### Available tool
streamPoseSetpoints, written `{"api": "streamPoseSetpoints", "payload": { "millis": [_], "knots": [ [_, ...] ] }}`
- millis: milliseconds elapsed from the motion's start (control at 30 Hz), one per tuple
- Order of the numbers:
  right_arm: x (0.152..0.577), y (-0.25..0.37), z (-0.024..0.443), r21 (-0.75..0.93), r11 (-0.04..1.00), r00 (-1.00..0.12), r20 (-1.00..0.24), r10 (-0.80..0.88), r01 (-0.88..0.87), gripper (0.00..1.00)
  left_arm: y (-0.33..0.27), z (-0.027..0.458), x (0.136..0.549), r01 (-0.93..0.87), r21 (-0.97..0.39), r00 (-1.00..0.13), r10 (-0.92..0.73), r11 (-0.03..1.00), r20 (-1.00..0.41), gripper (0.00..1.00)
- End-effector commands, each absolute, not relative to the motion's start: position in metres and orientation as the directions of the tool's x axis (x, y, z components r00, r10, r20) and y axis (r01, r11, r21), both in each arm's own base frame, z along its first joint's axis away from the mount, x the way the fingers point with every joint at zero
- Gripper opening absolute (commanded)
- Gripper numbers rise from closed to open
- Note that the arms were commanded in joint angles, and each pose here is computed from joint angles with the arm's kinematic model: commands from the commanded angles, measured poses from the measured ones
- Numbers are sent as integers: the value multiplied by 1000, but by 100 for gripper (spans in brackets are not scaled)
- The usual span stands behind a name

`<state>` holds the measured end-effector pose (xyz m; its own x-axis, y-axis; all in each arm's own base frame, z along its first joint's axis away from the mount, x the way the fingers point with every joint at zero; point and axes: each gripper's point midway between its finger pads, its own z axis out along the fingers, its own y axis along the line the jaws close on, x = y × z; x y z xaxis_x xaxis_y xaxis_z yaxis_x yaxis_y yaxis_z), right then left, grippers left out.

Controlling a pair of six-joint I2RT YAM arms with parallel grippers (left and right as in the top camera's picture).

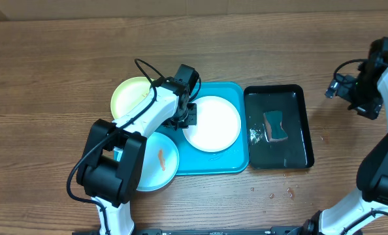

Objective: Clean dirty plates on tray and stack at the side

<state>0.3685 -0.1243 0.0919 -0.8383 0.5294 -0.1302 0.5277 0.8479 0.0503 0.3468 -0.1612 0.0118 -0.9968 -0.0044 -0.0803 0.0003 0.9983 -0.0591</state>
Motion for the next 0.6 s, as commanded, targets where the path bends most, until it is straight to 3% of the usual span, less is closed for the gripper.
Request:
{"api": "streamPoseSetpoints", "payload": {
  "millis": [0, 567],
  "knots": [
    [380, -131, 108, 68, 846, -823, -201, 531, 529, 100, -161, 9, 345, -8, -48, -998, -11, 999, -69, 4],
    [388, -134, 110, 75, 847, -816, -234, 529, 527, 100, -169, 142, 413, 38, -102, -959, 8, 994, -284, 4]
  ]
}}
